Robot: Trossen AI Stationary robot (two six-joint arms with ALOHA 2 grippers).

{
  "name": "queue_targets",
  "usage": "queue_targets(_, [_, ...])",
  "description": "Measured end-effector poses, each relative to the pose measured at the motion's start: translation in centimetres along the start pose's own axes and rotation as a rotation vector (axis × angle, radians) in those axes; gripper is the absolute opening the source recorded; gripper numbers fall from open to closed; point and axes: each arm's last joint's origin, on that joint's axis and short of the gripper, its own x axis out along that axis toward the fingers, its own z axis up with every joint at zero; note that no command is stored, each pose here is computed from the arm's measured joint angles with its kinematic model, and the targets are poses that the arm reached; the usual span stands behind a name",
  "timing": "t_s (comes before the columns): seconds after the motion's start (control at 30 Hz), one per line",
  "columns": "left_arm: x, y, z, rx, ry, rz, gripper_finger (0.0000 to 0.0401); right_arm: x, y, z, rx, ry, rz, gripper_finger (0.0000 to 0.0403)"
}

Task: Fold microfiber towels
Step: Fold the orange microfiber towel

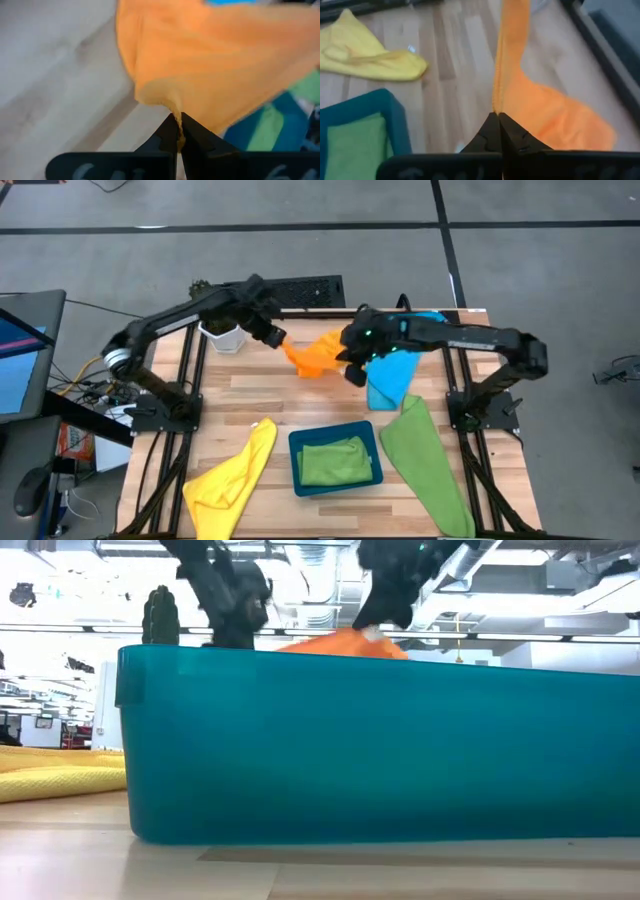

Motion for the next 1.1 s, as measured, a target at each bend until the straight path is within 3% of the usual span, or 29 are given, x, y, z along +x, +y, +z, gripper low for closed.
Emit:
queue_targets(0.23, [-5.3,-1.0,1.2,0.017,-0.367,0.141,0.0,-2.4,-5.6,0.7,-0.048,-0.126,-0.196,0.0005])
queue_targets(0.47, [-7.6,0.9,6.1,0.05,-0.517,0.2,0.0,-5.7,-12.8,3.8,-0.092,-0.272,-0.414,0.0005])
queue_targets(0.6, [-10.0,1.7,9.0,0.078,-0.573,0.244,0.0,-7.7,-15.4,5.9,-0.12,-0.319,-0.495,0.0005])
queue_targets(0.83, [-14.5,0.1,11.7,0.201,-0.631,0.322,0.0,-10.5,-16.1,8.5,-0.211,-0.346,-0.592,0.0005])
queue_targets(1.0, [-15.8,-1.3,11.2,0.235,-0.604,0.371,0.0,-11.0,-15.0,8.8,-0.221,-0.347,-0.581,0.0005])
queue_targets(1.1, [-15.0,-1.7,10.4,0.223,-0.502,0.357,0.0,-10.6,-14.0,8.4,-0.189,-0.292,-0.524,0.0005])
